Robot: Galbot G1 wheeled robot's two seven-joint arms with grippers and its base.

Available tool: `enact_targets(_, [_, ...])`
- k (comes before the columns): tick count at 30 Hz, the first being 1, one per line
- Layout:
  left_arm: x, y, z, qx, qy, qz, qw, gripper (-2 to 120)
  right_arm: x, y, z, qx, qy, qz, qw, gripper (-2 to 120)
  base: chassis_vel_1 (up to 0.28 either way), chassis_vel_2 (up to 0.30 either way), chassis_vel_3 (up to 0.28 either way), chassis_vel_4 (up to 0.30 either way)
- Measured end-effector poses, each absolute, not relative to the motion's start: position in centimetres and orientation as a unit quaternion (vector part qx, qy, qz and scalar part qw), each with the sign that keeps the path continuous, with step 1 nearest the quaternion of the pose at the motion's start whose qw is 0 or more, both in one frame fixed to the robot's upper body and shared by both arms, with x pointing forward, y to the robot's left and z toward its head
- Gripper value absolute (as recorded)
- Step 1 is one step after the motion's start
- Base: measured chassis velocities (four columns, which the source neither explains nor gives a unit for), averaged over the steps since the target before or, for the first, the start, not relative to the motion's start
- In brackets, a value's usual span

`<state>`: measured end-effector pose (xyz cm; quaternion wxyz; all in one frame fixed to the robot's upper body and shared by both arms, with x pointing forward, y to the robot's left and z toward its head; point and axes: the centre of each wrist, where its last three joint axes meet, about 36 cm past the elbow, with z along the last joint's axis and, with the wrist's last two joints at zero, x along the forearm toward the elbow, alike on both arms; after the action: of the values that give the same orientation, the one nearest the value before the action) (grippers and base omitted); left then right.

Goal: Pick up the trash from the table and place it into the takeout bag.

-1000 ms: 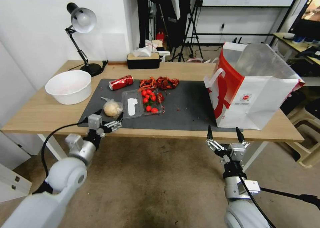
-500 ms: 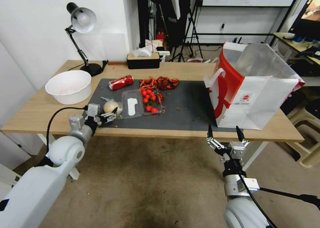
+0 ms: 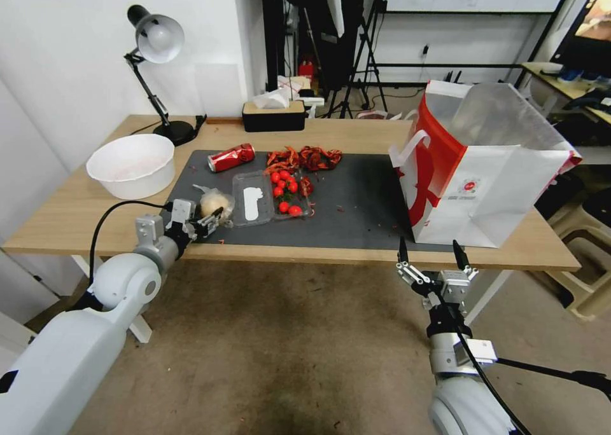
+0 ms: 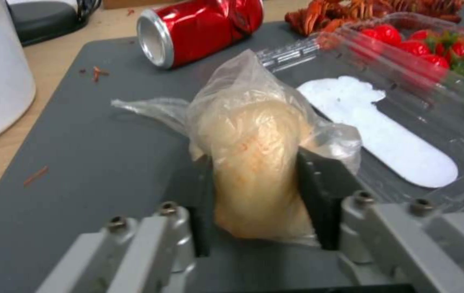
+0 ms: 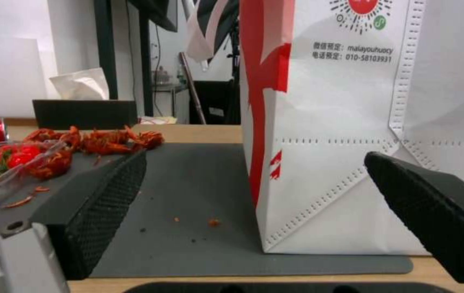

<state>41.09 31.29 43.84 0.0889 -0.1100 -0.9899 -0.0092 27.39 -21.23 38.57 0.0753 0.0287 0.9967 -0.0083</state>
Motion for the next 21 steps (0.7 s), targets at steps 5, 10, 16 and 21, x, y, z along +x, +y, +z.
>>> enact_targets(5, [44.2,32.5,44.7,-0.093,-0.988,-0.021,0.122,14,27.8,-21.3,38.5,0.030,0.997,-0.010,0.077,100,0.000,0.000,0.000,0.000])
enact_targets(10, [45.0,32.9,45.3,-0.103,-0.981,-0.011,0.164,3,27.9,-21.5,38.5,0.033,0.996,-0.012,0.078,100,0.000,0.000,0.000,0.000])
enact_targets(16, [45.2,32.8,45.3,-0.113,-0.978,-0.005,0.176,3,27.9,-21.5,38.5,0.034,0.996,-0.012,0.077,100,0.000,0.000,0.000,0.000])
enact_targets(21, [45.2,32.8,45.3,-0.114,-0.978,-0.005,0.173,3,27.8,-21.5,38.5,0.035,0.996,-0.013,0.077,100,0.000,0.000,0.000,0.000])
